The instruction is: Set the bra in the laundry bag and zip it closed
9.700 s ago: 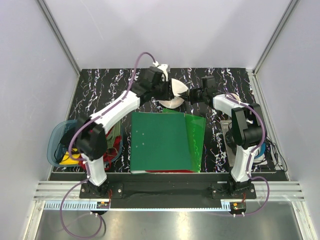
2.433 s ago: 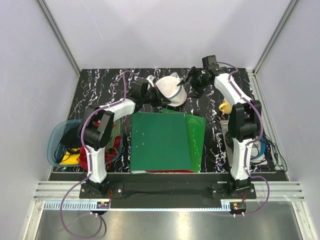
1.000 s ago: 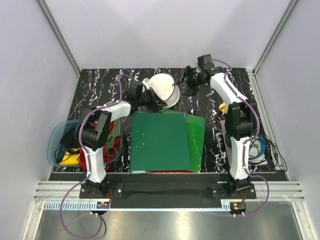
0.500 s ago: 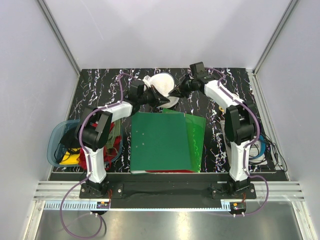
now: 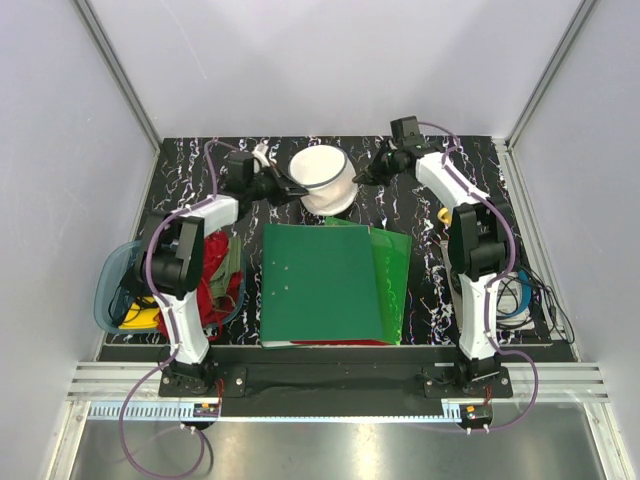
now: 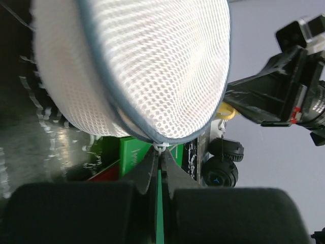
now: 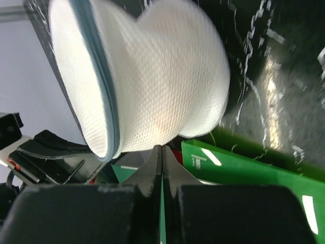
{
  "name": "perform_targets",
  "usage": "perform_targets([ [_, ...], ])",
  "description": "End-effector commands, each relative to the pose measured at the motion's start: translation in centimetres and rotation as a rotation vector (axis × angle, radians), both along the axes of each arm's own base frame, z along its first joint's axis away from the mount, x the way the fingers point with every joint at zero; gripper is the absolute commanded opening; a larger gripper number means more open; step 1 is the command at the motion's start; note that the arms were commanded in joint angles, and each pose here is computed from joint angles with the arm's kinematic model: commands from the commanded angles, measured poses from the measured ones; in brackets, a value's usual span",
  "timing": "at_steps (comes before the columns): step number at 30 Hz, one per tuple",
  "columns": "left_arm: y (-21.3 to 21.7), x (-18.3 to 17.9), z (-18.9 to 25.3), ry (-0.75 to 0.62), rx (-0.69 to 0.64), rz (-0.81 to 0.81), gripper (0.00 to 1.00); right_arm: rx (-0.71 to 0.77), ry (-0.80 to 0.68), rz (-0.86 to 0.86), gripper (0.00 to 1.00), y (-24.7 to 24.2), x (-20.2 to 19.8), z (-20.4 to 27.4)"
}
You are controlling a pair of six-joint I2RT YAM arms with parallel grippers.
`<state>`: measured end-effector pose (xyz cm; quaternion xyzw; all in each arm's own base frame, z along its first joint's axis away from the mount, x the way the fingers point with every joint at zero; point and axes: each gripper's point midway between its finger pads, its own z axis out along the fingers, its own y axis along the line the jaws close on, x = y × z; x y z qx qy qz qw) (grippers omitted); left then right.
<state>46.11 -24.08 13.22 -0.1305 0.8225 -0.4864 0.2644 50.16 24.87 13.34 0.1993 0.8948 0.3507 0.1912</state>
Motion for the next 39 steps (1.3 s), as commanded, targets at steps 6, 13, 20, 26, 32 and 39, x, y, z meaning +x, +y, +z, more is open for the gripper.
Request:
perform_targets([
  [6, -4.5, -0.9, 4.4, -0.103, -0.087, -0.142, 0.00, 0.137, 0.018, 0.055, 0.60, 3.8, -1.9, 3.9],
  [13, -8.1, -2.8, 4.5, -0.096, -0.117, -0.213, 0.00, 0.223, 0.085, -0.032, 0.68, 5.6, -3.3, 2.9],
  [20, -7.2, -3.7, 3.6, -0.095, -0.087, -0.229, 0.00, 0.206, 0.079, -0.052, 0.11, 4.9, -2.3, 1.9],
  [26, 0.0, -1.6, -0.1, 0.031, 0.046, -0.113, 0.00, 0.140, 0.009, -0.041, 0.01, 1.4, -1.0, 1.3],
  [32, 5.9, -0.8, -1.4, 0.075, 0.090, -0.054, 0.00, 0.089, -0.144, 0.147, 0.00, 0.2, 1.3, 2.6],
  [39, -0.7, -2.0, 1.0, 0.002, 0.007, -0.166, 0.00, 0.048, -0.089, 0.165, 0.49, 1.1, 2.7, 3.4],
])
